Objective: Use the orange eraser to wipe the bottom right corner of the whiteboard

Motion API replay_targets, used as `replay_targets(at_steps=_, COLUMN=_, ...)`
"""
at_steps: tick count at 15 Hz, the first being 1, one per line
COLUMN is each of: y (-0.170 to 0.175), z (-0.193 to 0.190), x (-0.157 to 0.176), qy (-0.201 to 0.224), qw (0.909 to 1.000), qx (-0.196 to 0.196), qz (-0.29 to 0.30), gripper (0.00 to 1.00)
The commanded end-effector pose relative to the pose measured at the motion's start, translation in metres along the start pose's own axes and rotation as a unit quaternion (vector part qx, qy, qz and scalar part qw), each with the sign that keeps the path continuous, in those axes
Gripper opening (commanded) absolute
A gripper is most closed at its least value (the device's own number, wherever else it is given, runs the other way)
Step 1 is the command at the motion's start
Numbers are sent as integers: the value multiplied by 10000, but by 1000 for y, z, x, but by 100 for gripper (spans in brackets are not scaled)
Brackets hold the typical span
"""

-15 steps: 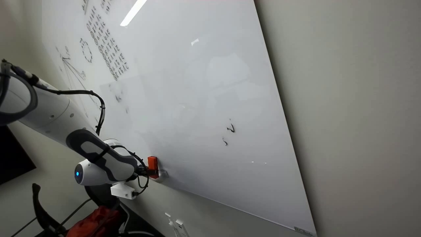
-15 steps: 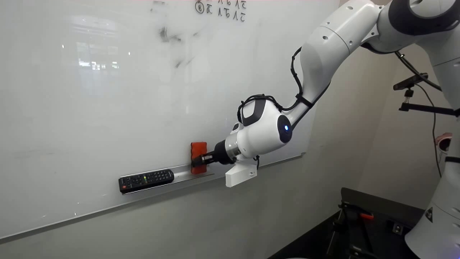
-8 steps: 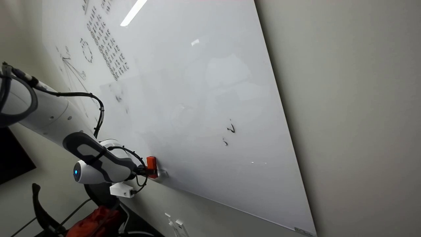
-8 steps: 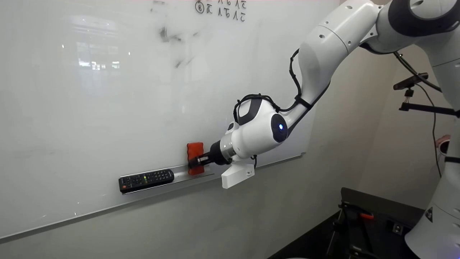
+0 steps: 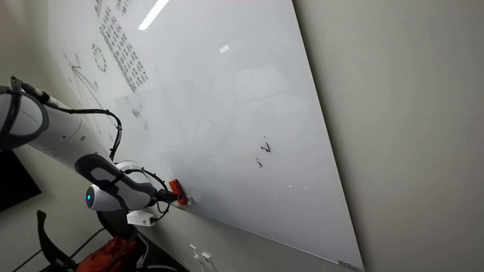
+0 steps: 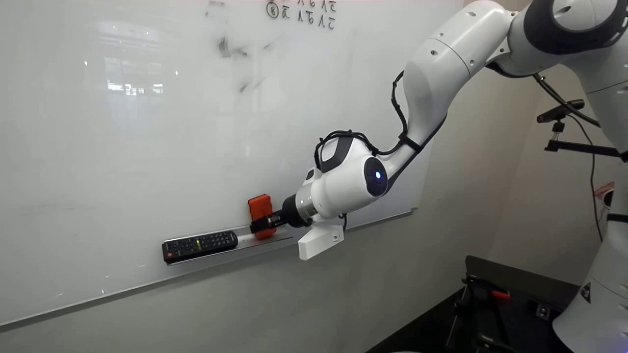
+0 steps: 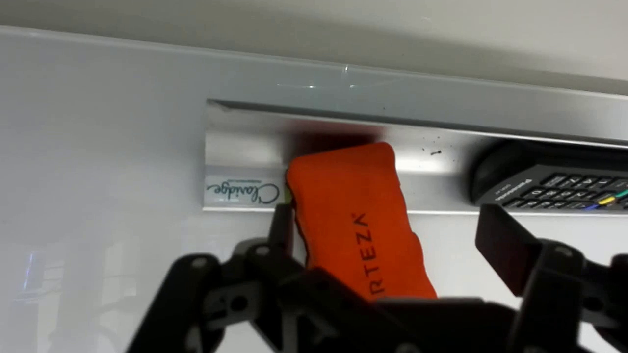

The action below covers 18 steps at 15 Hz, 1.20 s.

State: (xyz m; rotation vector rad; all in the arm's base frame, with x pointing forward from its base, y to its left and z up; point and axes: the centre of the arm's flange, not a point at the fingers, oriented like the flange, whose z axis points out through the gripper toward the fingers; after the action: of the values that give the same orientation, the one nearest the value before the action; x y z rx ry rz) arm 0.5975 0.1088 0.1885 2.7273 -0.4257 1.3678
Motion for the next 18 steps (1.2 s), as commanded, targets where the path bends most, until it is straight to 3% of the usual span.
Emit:
replay_targets(at_steps=1, y=-6, z=-2, x=6, qy=47, qw=10000, qx=-67, qz=-34, gripper=100)
replay_targets(at_steps=8, y=-14, z=-52, x=-9, qy=-223, qw=9993, qx=-169, qz=254, gripper=100)
replay_targets(at_steps=18, y=-1, z=-171, x=-25, qy=-18, qw=10000, qx=80, qz=-7, gripper=100)
